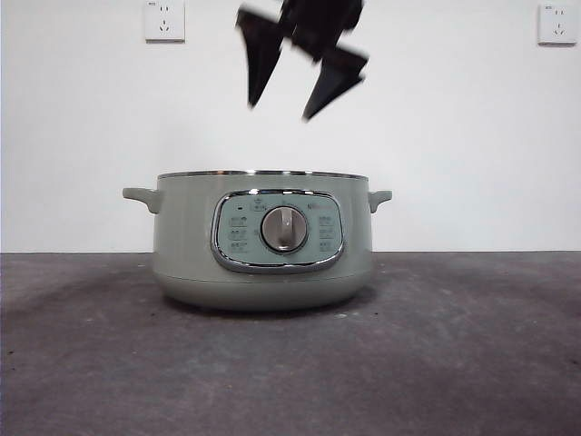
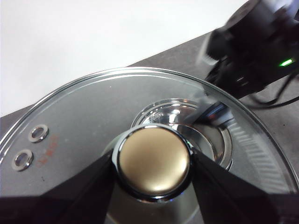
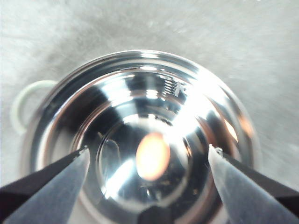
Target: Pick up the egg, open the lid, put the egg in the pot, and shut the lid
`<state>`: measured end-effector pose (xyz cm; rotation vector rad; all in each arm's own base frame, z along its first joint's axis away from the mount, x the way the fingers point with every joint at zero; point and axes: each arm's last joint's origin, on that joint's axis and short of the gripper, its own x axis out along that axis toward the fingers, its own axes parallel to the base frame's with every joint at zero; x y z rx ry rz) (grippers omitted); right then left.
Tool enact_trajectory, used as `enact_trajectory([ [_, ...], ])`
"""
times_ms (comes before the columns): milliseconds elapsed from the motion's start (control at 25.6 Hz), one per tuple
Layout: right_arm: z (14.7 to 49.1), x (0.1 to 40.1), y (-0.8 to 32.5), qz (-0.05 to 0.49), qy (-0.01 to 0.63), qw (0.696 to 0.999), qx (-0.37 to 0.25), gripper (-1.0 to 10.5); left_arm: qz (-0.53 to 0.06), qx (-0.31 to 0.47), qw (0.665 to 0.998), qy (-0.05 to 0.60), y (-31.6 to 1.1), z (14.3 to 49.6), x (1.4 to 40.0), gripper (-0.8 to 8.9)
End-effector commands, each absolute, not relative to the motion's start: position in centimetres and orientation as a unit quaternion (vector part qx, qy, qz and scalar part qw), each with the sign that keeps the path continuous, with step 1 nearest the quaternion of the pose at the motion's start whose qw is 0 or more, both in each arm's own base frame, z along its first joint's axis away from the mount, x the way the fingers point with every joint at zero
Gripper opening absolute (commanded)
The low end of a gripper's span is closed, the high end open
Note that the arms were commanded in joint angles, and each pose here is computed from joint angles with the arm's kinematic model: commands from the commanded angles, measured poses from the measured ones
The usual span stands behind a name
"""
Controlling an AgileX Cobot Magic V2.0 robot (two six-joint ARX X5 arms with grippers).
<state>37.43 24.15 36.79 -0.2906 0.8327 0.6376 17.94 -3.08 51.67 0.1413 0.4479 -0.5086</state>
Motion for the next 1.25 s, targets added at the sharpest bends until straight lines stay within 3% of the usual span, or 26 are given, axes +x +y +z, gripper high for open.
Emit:
enact_trajectory([
  [39, 38.6, 36.2, 22.4, 0.290, 0.408, 0.855, -0.133, 4.4, -0.256, 0.078, 0.945, 0.186, -3.1, 52.4, 17.8, -0.07],
  [117, 40.3, 34.6, 20.9, 0.287, 0.416, 0.852, -0.139, 4.2, -0.256, 0.079, 0.946, 0.183, -3.2, 52.4, 18.0, -0.08],
  [195, 42.0, 32.6, 19.3, 0.287, 0.426, 0.845, -0.148, 3.0, -0.269, 0.075, 0.942, 0.184, -3.3, 52.3, 18.4, -0.08],
  [234, 42.9, 31.4, 18.6, 0.288, 0.430, 0.842, -0.153, 3.0, -0.279, 0.072, 0.939, 0.186, -3.4, 52.2, 18.7, -0.08],
  [469, 49.6, 24.4, 14.5, 0.303, 0.335, 0.884, -0.124, 2.8, -0.304, 0.068, 0.926, 0.214, -4.6, 50.8, 22.1, -0.08],
  [664, 53.3, 17.9, 10.8, 0.304, 0.263, 0.910, -0.098, 2.8, -0.353, 0.078, 0.902, 0.237, -8.3, 48.5, 26.4, -0.08],
  [859, 53.2, 13.0, 7.9, 0.298, 0.246, 0.917, -0.096, 2.8, -0.385, 0.088, 0.882, 0.259, -12.4, 45.2, 31.0, -0.07],
  [1250, 50.8, 7.5, 4.5, 0.280, 0.245, 0.924, -0.085, 2.8, -0.391, 0.114, 0.869, 0.281, -16.5, 39.9, 36.3, -0.07],
])
